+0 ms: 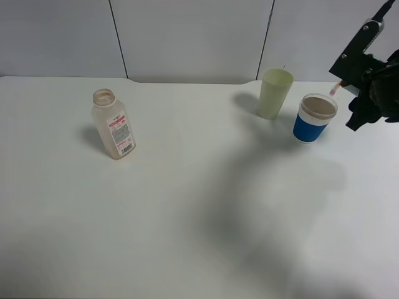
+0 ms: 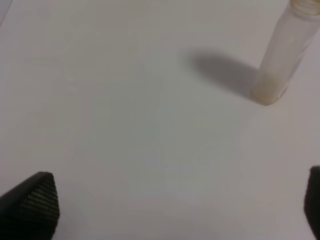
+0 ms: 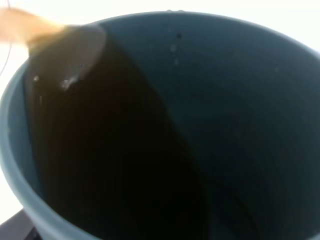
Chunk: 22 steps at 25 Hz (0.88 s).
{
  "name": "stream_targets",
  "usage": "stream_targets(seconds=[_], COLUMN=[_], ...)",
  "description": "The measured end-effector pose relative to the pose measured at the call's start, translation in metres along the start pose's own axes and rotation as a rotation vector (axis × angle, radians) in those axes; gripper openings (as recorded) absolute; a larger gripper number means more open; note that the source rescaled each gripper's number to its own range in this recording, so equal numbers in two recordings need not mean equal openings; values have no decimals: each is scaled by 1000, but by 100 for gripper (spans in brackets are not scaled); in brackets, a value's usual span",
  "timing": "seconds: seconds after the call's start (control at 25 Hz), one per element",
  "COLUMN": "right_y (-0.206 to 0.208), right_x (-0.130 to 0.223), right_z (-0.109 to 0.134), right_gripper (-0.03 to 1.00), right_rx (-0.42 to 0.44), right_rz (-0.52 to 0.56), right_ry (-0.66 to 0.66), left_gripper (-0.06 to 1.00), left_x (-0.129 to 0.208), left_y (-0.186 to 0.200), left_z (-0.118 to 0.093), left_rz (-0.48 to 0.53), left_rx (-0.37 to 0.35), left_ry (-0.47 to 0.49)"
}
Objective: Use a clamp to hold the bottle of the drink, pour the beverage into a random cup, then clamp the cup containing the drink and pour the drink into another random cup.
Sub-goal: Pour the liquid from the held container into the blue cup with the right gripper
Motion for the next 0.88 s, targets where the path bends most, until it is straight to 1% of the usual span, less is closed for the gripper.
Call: stream_targets(seconds=[0.32,0.56,0.88], right_y=[0,0,0], right_x=[0,0,0], right_z=[-1,-1,-1], right_gripper=[0,0,0], right_rx=[5,6,6], right_rz=[3,4,4], right_ry=[15,56,60], left_gripper=[100,100,100], left_x=[0,0,0], left_y=[0,0,0], left_z=[0,0,0], left_rz=[0,0,0], left_rx=[0,0,0], left_ry=[0,0,0])
Point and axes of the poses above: a point on each arm's last joint axis where the gripper is mounted, y pointing back along that axis away from the gripper, z along the wrist's bending axis when the last joint is at zero, x = y × z, the point moved 3 cm from there along -y, pointing out along that axis toward the gripper, and after that the axes turned 9 degrees about -y, right-handed, at the moved point
